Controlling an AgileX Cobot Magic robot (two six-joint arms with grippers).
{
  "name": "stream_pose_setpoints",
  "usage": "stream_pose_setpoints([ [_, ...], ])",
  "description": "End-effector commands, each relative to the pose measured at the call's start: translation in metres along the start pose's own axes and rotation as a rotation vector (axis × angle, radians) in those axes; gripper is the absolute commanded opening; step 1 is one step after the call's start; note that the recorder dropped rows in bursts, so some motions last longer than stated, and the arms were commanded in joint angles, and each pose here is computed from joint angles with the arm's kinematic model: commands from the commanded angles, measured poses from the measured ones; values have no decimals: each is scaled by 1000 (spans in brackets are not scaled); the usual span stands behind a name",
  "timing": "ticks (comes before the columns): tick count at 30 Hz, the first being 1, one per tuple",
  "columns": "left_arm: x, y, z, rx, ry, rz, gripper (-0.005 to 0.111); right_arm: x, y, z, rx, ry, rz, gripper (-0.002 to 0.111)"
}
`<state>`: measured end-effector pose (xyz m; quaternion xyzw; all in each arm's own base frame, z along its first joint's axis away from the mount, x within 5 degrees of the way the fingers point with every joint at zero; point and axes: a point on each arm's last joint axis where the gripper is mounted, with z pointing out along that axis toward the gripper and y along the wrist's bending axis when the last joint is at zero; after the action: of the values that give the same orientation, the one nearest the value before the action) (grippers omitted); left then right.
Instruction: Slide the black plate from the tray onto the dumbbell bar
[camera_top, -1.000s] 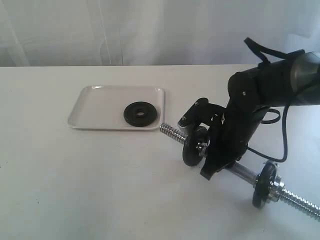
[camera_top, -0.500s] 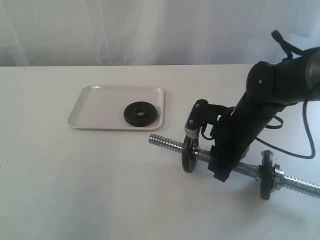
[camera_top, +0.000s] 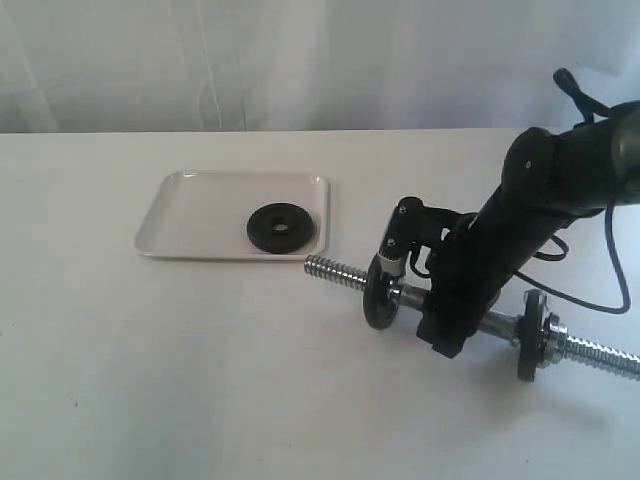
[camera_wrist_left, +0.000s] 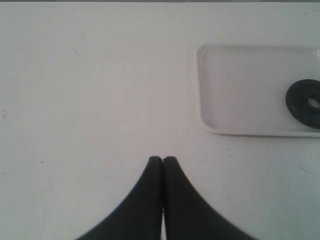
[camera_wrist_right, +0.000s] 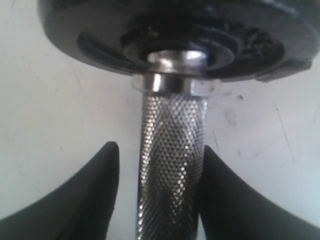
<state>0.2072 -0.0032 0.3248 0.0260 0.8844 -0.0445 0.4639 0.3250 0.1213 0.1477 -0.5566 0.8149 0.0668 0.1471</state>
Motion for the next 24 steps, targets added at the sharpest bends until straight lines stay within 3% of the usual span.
stream_pose_setpoints([
  [1, -2, -1, -1, 3, -11, -1, 0, -3, 0, 0, 20, -23, 2, 47],
  [6, -2, -1, -1, 3, -11, -1, 0, -10, -3, 1, 73, -69, 20, 47],
  [16, -1, -1, -1, 3, -9, -1, 0, -14, 3, 20, 57, -51, 0, 45],
  [20, -2, -1, -1, 3, -11, -1, 0, -14, 3, 19, 56, -50, -2, 33],
  [24, -2, 0, -1, -1, -12, 4, 0, -14, 3, 19, 51, -48, -2, 13],
])
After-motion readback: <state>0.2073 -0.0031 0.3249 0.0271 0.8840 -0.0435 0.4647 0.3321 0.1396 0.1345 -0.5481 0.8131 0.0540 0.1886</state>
